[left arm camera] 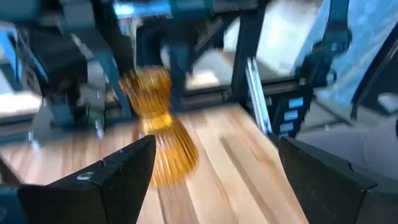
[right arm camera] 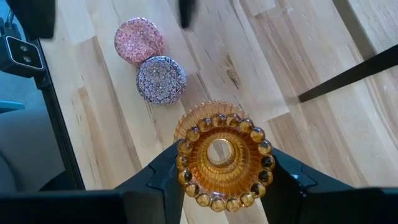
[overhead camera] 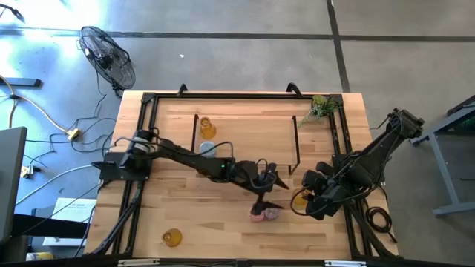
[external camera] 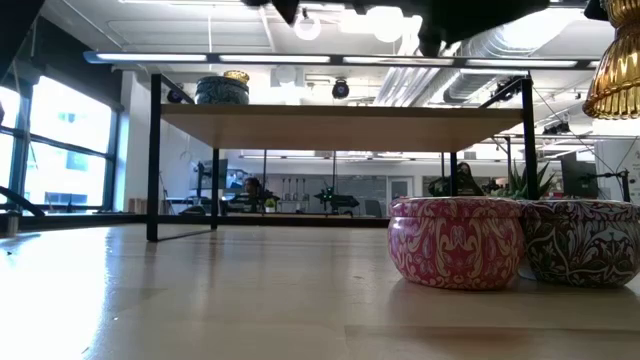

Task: Pick & Place candle stick holders
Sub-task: Put the top yellow glass candle holder on the shelf aligned with the other glass candle holder

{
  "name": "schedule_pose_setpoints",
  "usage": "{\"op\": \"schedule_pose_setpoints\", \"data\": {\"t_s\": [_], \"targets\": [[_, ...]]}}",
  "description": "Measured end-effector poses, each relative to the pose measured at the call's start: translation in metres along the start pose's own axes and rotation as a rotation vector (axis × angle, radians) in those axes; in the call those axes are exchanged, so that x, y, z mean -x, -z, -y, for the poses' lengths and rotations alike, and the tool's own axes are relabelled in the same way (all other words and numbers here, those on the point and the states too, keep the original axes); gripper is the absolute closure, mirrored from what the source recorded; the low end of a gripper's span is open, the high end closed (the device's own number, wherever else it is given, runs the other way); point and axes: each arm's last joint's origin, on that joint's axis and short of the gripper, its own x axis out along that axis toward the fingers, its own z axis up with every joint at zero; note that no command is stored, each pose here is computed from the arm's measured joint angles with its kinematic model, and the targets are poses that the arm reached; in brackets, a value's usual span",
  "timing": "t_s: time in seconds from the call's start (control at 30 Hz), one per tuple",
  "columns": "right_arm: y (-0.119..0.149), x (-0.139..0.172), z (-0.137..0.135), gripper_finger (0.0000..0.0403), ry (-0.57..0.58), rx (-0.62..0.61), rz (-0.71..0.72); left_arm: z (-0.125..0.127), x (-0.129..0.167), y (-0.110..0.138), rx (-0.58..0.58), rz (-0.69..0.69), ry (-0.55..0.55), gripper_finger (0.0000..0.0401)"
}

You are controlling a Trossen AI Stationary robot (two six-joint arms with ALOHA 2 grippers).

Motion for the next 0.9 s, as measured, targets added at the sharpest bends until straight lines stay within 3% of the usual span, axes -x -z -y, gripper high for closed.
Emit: {"op": "schedule_pose_setpoints", "data": {"t_s": [0.13,0.33,0.63,0.8,0.9], "targets": [[0.0,0.0,0.0,0.0252,-0.001,0.0,0.0,-0.009,-0.007,0.005,-0.01,0.089,0.065,0.0066],[0.0,0.0,0.0,0.0235,0.004,-0.001,0.011,-0.02,-0.007,0.008,0.075,0.102,0.119,0.0066],[0.0,0.0,0.0,0.0252,0.002,0.006,0.008,-0.025,-0.007,0.008,0.115,0.105,0.051,0.0066],[0.0,0.0,0.0,0.0232,0.003,0.002,0.012,-0.025,-0.011,0.016,0.115,0.102,0.062,0.0066],[0.0,0.0,0.0,0.0242,0.003,0.003,0.012,-0.025,-0.016,0.023,0.11,0.122,0.077,0.0066]]}}
